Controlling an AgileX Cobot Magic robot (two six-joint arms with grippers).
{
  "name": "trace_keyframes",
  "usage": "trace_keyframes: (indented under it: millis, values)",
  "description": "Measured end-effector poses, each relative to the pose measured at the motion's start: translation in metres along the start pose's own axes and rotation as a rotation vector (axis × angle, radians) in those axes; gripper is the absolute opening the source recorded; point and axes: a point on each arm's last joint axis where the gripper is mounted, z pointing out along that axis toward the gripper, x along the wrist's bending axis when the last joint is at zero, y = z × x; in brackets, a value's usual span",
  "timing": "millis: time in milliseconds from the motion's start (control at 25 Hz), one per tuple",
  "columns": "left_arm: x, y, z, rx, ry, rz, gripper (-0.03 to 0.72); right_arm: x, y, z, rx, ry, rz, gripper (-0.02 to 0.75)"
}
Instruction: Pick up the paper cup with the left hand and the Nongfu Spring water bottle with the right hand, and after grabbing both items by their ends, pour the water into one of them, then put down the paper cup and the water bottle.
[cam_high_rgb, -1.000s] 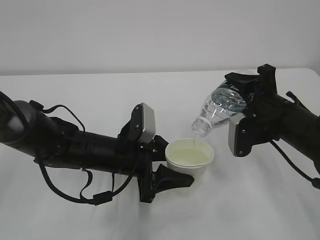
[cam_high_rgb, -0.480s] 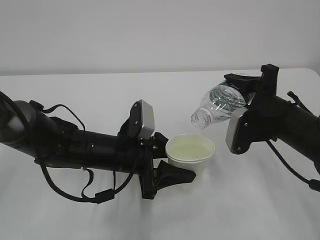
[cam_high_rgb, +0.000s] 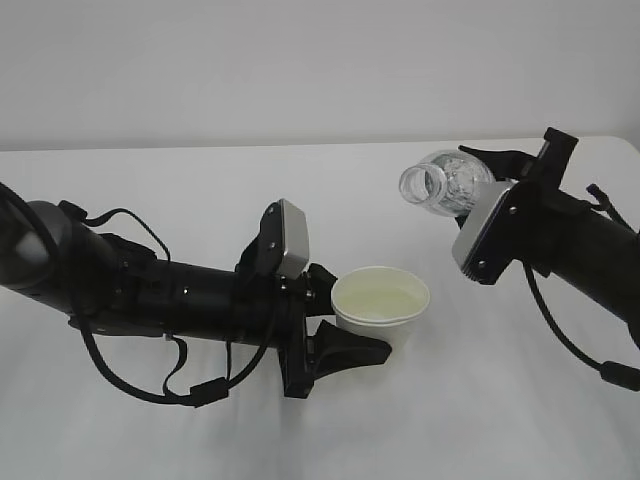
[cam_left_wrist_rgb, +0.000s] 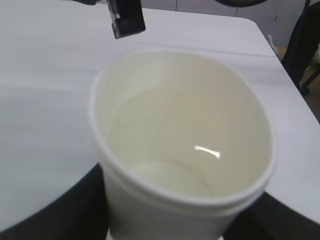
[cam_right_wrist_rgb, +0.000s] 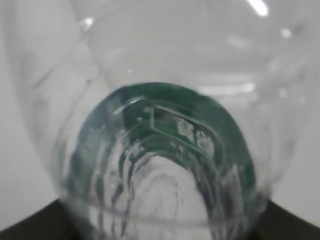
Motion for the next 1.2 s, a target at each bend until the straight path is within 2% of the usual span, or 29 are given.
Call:
trace_keyframes:
  millis: [280,760,1000,1200]
  values:
    - [0.0,0.0,0.0,0.0,0.0,0.001,0.428,-0.003,-0.005,0.0,0.047,-0.039,0.275,0.396]
    - [0.0,0.0,0.0,0.0,0.0,0.002,0.428,-0.006,-0.009,0.0,0.08,-0.084,0.529,0.396]
    - [0.001,0.001,0.0,-0.007,0.011,-0.005,0.424,-0.008,-0.013,-0.001,0.108,-0.138,0.743,0.396]
    - [0.002,0.001,0.0,-0.013,0.023,-0.013,0.424,-0.009,-0.015,-0.001,0.118,-0.163,0.828,0.396]
